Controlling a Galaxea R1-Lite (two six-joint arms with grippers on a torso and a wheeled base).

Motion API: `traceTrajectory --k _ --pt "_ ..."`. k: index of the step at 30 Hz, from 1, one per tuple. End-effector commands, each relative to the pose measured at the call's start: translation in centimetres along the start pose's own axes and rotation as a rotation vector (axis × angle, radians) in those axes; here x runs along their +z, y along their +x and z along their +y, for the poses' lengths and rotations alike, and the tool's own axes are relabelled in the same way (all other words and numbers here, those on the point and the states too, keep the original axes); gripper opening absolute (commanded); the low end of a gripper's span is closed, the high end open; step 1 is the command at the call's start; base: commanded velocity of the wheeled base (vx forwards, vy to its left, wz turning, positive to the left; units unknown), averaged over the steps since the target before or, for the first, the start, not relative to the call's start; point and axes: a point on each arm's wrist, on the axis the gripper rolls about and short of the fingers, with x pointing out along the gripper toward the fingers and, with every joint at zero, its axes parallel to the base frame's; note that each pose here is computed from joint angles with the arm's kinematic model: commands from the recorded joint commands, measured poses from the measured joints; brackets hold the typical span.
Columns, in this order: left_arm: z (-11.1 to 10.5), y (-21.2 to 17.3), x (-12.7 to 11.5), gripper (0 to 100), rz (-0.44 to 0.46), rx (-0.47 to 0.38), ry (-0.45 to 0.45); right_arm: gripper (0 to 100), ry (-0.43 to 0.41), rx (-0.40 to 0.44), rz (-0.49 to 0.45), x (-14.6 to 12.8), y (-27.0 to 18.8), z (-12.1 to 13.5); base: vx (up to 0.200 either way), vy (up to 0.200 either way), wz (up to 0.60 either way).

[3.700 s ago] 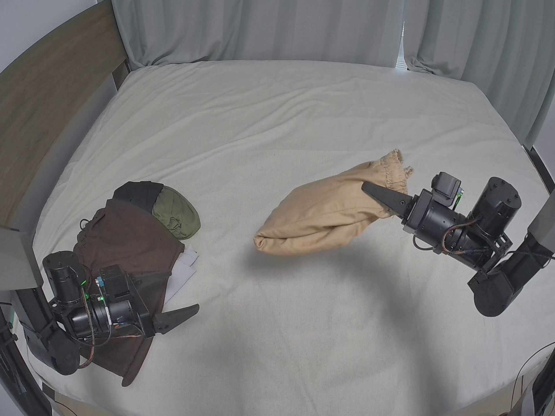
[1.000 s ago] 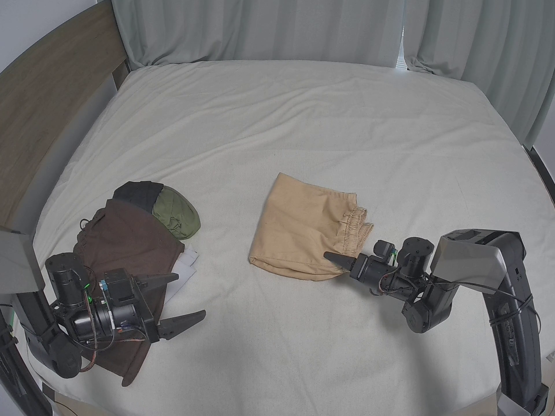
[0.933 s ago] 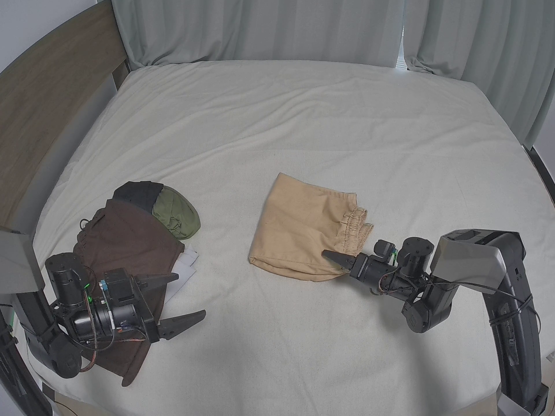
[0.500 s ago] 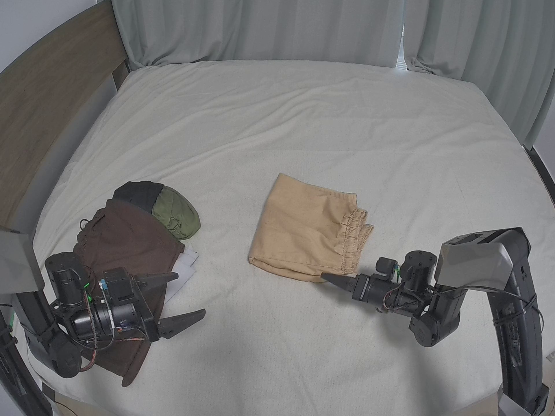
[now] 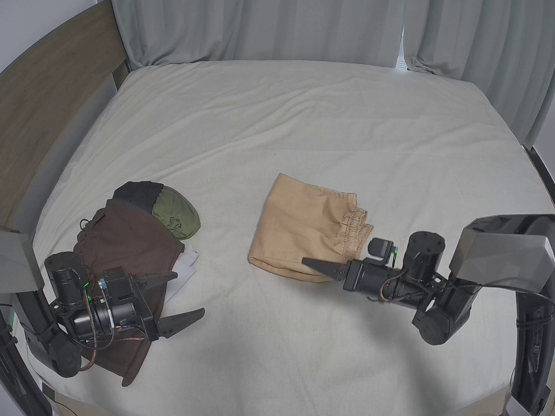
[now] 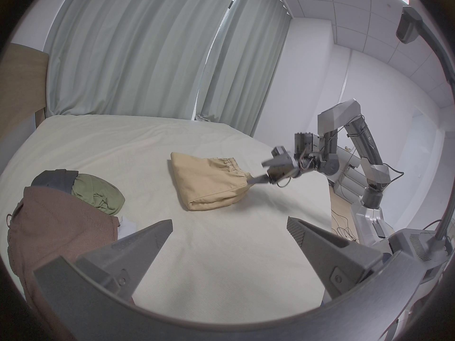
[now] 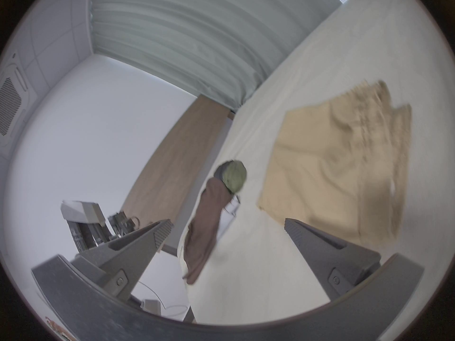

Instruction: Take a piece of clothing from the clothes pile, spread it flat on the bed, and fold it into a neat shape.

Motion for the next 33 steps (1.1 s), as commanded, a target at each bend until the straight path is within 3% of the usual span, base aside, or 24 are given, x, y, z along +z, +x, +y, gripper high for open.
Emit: traceTrajectory --k 1,7,18,28,33 --pt "0.1 0.1 -0.1 100 0.002 0.000 -0.003 100 -0.040 0.053 -0.144 5.1 0.4 0.5 0.000 0.000 0.00" --pt "0.0 0.0 -0.1 100 0.001 0.000 0.000 100 -0.022 -0.014 -0.175 6.0 1.5 -4.4 0.000 0.000 0.00" --pt "0.0 0.0 -0.1 100 0.002 0.000 -0.001 100 0.025 -0.091 -0.138 3.8 2.0 -8.9 0.000 0.000 0.00" --pt "-0.1 -0.1 -0.3 100 0.010 -0.002 -0.005 100 0.022 -0.109 -0.124 2.9 1.9 -9.8 0.000 0.000 0.00" --pt "-0.2 0.0 -0.2 100 0.007 -0.022 -0.003 100 -0.007 -0.081 -0.155 4.3 1.3 -8.1 0.000 0.000 0.00"
